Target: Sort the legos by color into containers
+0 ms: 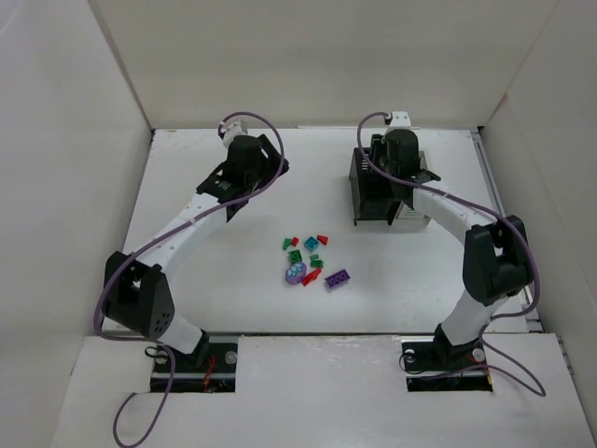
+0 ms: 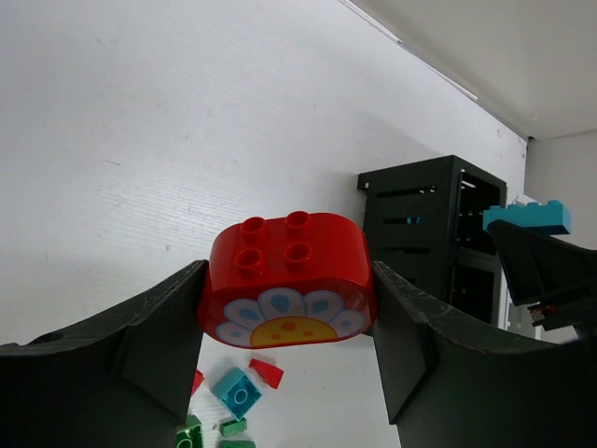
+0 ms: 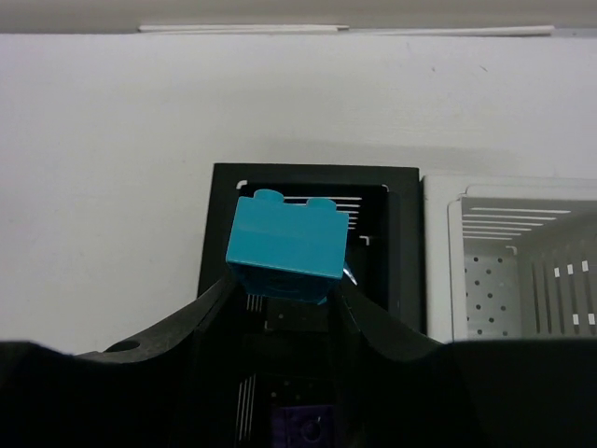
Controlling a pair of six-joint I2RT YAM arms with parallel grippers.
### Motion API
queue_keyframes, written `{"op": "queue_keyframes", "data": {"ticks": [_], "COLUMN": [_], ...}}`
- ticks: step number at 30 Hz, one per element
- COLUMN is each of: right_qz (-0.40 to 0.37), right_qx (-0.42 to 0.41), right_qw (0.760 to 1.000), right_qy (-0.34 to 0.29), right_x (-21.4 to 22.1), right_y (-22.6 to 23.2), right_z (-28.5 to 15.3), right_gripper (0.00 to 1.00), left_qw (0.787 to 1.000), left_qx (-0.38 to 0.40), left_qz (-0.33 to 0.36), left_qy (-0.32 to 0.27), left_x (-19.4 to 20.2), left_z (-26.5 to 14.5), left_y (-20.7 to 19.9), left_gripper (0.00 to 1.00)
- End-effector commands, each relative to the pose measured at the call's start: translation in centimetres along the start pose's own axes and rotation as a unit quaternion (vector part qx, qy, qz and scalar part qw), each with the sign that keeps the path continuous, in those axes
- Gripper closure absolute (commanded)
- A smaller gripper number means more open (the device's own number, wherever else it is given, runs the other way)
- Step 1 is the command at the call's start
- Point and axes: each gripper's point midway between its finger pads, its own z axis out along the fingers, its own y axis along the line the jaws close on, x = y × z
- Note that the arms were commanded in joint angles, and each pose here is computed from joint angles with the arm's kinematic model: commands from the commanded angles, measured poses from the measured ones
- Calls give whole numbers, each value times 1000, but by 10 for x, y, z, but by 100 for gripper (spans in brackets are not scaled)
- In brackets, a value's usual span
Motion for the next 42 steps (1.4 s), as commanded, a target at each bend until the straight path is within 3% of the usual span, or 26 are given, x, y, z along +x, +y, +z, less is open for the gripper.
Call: {"op": "queue_keyframes", "data": {"ticks": [1, 6, 9, 12, 20, 26, 30, 33, 35, 36, 37, 38, 39, 42], "right_qz": [14, 23, 25, 38, 40, 50, 92, 140, 159, 177, 181, 184, 202, 213], "right_qx": [1, -14, -13, -14, -20, -22, 48, 94, 123, 129, 158, 171, 177, 218], "right_qw": [1000, 999, 999, 999, 999, 997, 992, 984, 978, 974, 969, 966, 961, 950], "right_qy": [-26, -25, -15, -20, -30, -55, -73, -60, -52, -62, -56, -52, -68, -62], "right_x": [-24, -28, -21, -26, -36, -55, -62, -54, -43, -48, -41, -34, -42, -30], "right_y": [2, 11, 10, 12, 11, 5, -33, -65, -81, -83, -96, -101, -104, -120], "right_z": [7, 16, 19, 18, -2, -29, -60, -87, -101, -115, -124, -131, -145, -164], "right_gripper": [95, 91, 72, 60, 43, 42, 40, 40, 40, 40, 40, 40, 39, 39], "left_qw": [999, 999, 998, 998, 996, 992, 983, 968, 952, 948, 944, 937, 937, 923], "left_qx": [30, 37, 45, 49, 80, 96, 136, 192, 231, 221, 225, 254, 245, 291], "left_qz": [15, 27, 32, 37, 40, 77, 123, 159, 202, 223, 233, 237, 248, 250], "left_qy": [-23, -8, -1, 3, 8, 3, 13, 38, 19, 52, 56, 25, 34, 9], "left_x": [-25, -19, -17, -16, -19, -14, -9, 8, 2, 32, 38, 17, 34, 28], "left_z": [-2, 7, 7, 10, 5, 3, 10, 22, 24, 46, 52, 44, 66, 65], "left_y": [-21, -25, -29, -31, -46, -66, -98, -132, -167, -167, -176, -210, -211, -251], "left_gripper": [77, 77, 77, 77, 77, 77, 77, 77, 77, 77, 77, 77, 77, 77]}}
